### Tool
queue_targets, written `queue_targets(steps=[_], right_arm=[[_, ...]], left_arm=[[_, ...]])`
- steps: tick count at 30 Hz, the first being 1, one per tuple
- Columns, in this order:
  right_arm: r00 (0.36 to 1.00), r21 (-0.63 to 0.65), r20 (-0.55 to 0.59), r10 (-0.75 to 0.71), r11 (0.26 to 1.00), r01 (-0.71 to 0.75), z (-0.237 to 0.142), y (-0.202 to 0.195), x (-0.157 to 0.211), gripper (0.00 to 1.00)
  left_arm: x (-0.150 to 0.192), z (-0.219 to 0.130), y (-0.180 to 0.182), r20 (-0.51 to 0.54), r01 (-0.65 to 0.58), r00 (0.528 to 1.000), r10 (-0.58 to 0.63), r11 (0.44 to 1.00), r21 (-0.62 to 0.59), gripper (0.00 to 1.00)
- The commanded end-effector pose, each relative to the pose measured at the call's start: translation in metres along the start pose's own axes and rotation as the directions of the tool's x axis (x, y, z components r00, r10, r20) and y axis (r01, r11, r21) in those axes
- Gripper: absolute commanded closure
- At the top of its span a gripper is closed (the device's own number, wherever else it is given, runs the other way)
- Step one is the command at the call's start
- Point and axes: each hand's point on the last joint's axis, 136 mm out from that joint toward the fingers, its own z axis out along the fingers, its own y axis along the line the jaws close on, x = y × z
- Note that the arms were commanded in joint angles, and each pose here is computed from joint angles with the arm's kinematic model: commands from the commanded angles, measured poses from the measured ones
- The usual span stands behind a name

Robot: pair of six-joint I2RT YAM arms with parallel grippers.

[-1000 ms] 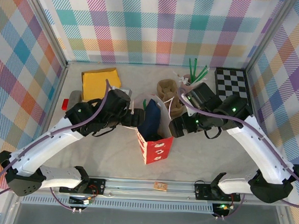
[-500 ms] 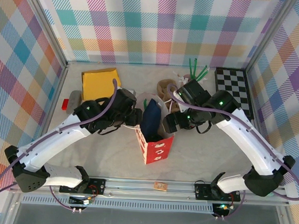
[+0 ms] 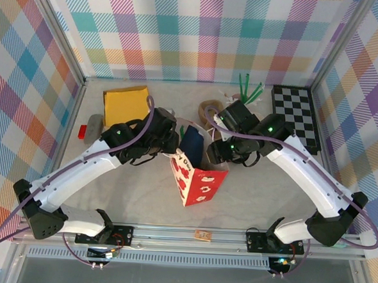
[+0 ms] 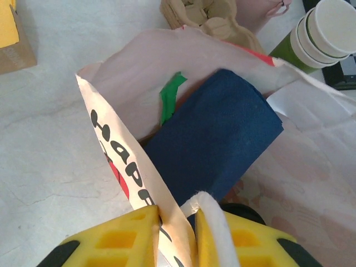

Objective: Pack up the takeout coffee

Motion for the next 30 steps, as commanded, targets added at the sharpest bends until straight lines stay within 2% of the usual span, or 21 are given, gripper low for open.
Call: queue_targets(steps=[1,9,13,23,30], right_arm=[[1.0,0.0,0.024,0.0,1.0,0.0,0.002,0.002,-0.006,0.56],[0.997,0.01,0.073,0.005,1.0,-0.006,0.001,0.002,-0.019,0.78],[0.996,0.025,0.094,0.01,1.0,-0.013,0.001,0.001,-0.026,0.86],[0.989,0.071,0.146,-0.009,0.997,-0.002,-0.001,-0.002,-0.048,0.91],[0.986,0.073,0.164,-0.002,0.997,-0.01,-0.006,-0.001,-0.056,0.95]], left_arm=[[-0.01,0.001,-0.001,0.019,-0.01,1.0,0.01,1.0,0.015,0.79],[-0.022,-0.002,-0.01,0.057,-0.049,0.997,0.044,0.996,0.078,0.84],[-0.03,0.001,-0.009,0.085,-0.066,0.995,0.06,0.995,0.079,0.87],[-0.046,0.005,0.01,0.103,-0.033,0.994,0.025,0.997,0.076,0.89],[-0.049,0.017,0.02,0.07,-0.01,0.998,0.003,0.996,0.089,0.89]])
